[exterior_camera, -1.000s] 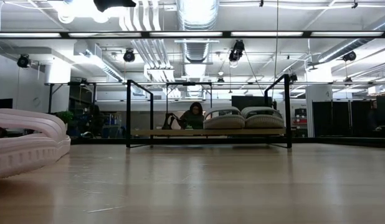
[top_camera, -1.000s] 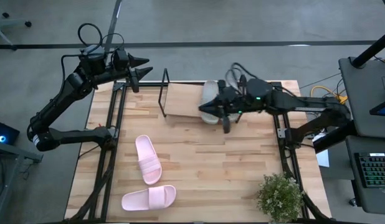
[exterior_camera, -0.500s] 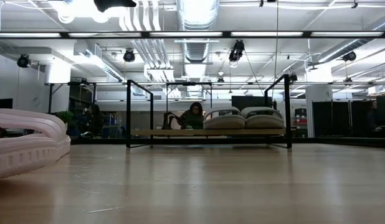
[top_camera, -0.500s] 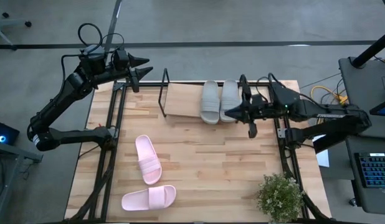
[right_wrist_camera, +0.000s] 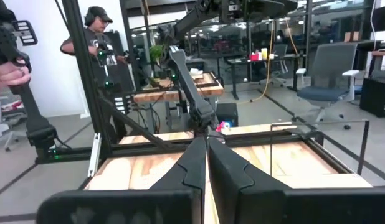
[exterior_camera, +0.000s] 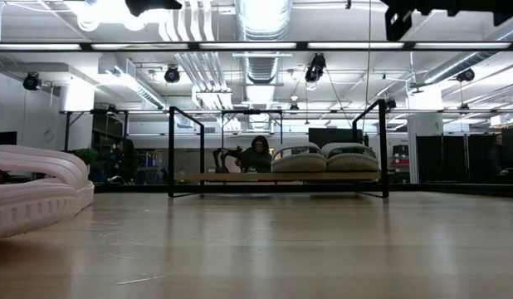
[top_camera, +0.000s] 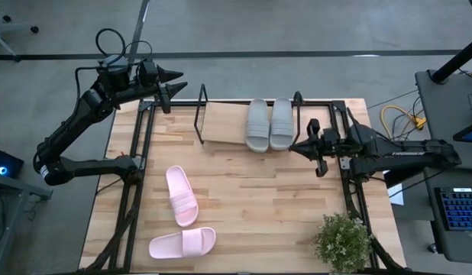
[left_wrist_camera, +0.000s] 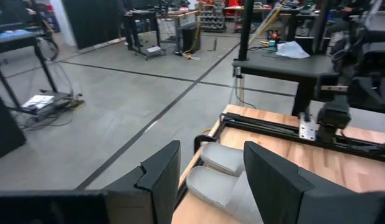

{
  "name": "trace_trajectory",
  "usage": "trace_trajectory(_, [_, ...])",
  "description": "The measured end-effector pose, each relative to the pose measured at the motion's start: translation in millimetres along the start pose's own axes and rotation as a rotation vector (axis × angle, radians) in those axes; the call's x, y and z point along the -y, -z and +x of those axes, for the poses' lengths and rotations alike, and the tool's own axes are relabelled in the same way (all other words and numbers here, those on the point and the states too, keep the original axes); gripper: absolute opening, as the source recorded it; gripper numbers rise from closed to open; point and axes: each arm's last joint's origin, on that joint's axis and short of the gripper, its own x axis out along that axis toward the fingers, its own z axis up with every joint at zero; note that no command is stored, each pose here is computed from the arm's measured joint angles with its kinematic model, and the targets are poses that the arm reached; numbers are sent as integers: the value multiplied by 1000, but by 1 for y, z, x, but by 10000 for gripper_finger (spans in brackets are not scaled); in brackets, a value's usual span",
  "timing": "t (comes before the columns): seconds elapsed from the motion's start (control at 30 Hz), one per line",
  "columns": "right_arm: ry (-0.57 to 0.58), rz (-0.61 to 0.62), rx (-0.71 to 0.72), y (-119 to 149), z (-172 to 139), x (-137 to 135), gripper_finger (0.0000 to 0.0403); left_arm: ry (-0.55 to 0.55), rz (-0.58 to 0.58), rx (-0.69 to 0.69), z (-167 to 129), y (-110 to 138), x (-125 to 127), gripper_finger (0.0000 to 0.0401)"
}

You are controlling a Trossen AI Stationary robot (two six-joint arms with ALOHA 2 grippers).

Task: Pick and place slides into the shelf
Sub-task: Put the top pink slipper on the shelf

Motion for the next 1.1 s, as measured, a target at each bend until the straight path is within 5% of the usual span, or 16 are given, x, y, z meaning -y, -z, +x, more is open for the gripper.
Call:
trace_trajectory(0.47, [72, 31, 34, 23, -24, 3, 8, 172, -165, -147, 22, 46, 4, 162])
trace_trajectory(0.83, [69, 55, 58, 15, -24, 2, 8, 248, -223, -224, 15, 47, 10, 162])
trace_trajectory(1.1, [71, 51, 57, 15, -24, 2, 9, 301, -245, -423, -4, 42, 36, 162])
